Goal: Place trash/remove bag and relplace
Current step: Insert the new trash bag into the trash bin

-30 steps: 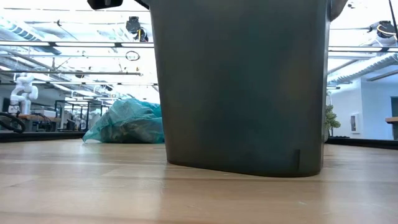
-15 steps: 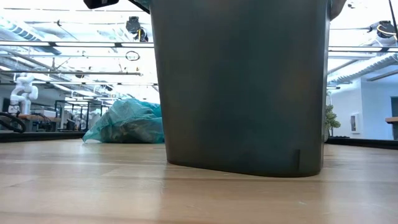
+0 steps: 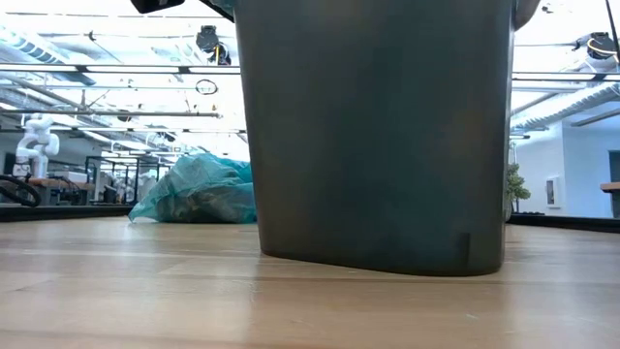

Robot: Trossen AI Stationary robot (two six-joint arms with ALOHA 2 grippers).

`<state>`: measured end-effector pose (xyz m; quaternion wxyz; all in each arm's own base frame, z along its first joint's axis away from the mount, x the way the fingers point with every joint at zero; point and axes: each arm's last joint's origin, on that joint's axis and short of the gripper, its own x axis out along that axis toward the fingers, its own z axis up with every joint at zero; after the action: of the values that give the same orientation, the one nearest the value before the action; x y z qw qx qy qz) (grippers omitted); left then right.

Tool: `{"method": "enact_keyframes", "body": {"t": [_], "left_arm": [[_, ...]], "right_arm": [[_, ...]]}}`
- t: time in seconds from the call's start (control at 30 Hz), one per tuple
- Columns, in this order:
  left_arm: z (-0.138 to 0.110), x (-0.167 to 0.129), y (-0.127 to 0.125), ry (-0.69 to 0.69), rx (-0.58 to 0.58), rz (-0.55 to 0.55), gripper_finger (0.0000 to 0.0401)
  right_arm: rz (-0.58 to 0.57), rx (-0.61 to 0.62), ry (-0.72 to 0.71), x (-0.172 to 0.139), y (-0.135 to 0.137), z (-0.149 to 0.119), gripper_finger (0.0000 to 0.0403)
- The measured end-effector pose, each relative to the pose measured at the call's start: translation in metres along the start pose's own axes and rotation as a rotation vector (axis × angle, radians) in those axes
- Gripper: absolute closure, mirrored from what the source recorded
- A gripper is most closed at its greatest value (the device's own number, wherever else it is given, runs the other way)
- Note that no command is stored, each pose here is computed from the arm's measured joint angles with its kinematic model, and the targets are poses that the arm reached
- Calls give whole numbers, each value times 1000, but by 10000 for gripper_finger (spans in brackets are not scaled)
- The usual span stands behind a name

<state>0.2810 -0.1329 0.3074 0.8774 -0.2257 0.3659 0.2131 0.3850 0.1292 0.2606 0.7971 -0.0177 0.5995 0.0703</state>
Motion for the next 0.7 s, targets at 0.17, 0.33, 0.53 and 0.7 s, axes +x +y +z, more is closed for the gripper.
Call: {"method": "enact_keyframes", "body": {"t": [0.17,0.33,0.53,0.7], "left_arm": [[0,0,0,0,1,0,401],[0,0,0,-1,0,0,401],[0,0,0,0,1,0,401],[-2,0,-1,47,2,-29,401]], "right_arm": [[20,32,-72,-27,3,2,403],[40,79,-148,-53,2,4,401],[56,105,-202,-78,3,5,371],[71,123,-254,-104,3,4,331]]}}
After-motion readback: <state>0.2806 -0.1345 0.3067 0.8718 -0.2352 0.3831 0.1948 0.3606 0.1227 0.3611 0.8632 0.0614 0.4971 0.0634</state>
